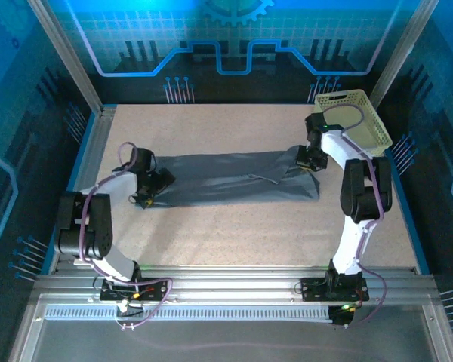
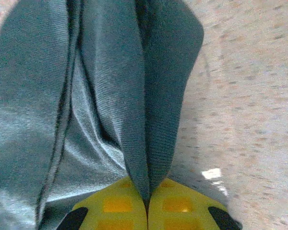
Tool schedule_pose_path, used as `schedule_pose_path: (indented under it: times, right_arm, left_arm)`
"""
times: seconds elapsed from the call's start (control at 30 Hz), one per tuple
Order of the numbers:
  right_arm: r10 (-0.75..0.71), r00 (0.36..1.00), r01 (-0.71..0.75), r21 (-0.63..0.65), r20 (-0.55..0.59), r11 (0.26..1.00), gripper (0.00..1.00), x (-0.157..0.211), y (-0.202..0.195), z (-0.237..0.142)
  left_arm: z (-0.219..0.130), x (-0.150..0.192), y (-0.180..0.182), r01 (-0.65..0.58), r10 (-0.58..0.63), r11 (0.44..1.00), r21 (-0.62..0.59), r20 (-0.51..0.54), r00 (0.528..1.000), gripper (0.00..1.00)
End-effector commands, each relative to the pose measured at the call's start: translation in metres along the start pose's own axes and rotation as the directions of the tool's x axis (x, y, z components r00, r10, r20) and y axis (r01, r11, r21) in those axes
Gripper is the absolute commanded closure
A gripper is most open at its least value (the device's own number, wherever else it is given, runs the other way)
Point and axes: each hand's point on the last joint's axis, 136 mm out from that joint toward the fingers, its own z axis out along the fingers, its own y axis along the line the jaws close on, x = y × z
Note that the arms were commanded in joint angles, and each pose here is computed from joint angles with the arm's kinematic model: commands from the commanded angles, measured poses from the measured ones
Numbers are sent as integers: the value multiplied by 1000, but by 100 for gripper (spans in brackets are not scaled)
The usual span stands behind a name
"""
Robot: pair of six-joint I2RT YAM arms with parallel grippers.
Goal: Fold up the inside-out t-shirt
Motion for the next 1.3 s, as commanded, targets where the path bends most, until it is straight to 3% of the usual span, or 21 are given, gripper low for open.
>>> schedule_pose_path:
  times: [0.0, 0.13, 0.27, 0.37, 0.57, 0.8, 1.07, 1.27]
  right_arm:
    - [-4, 999, 1, 64, 52, 998, 100, -5, -24, -25]
    - [-30, 997, 20, 129, 74, 991, 100, -6, -35, -42]
    - [-75, 991, 52, 202, 107, 978, 100, -14, -44, -63]
    - [-123, 986, 93, 240, 115, 966, 100, -19, -41, -74]
    - [-195, 974, 154, 299, 112, 942, 100, -28, -32, -89]
    - [-277, 955, 224, 343, 111, 912, 100, -37, -16, -104]
    - [-332, 938, 280, 353, 95, 893, 100, -35, 4, -102]
    - [-350, 932, 295, 369, 91, 881, 100, -37, 7, -104]
  left_arm:
    - [-19, 33, -9, -32, 33, 999, 23, -62, 998, 1]
    - [-49, 45, -29, -84, 87, 993, 77, -37, 995, 1]
    - [-66, 17, -19, -129, 127, 992, 10, 83, 988, 1]
    - [-55, 1, -11, -146, 153, 985, -93, 74, 985, 5]
    - [-22, -9, -4, -151, 160, 972, -180, 36, 986, 6]
    - [2, 11, -20, -220, 215, 961, -167, -45, 976, 6]
    - [17, 44, -20, -260, 245, 953, -154, -112, 963, 22]
    - [17, 66, -15, -291, 271, 944, -154, -135, 953, 27]
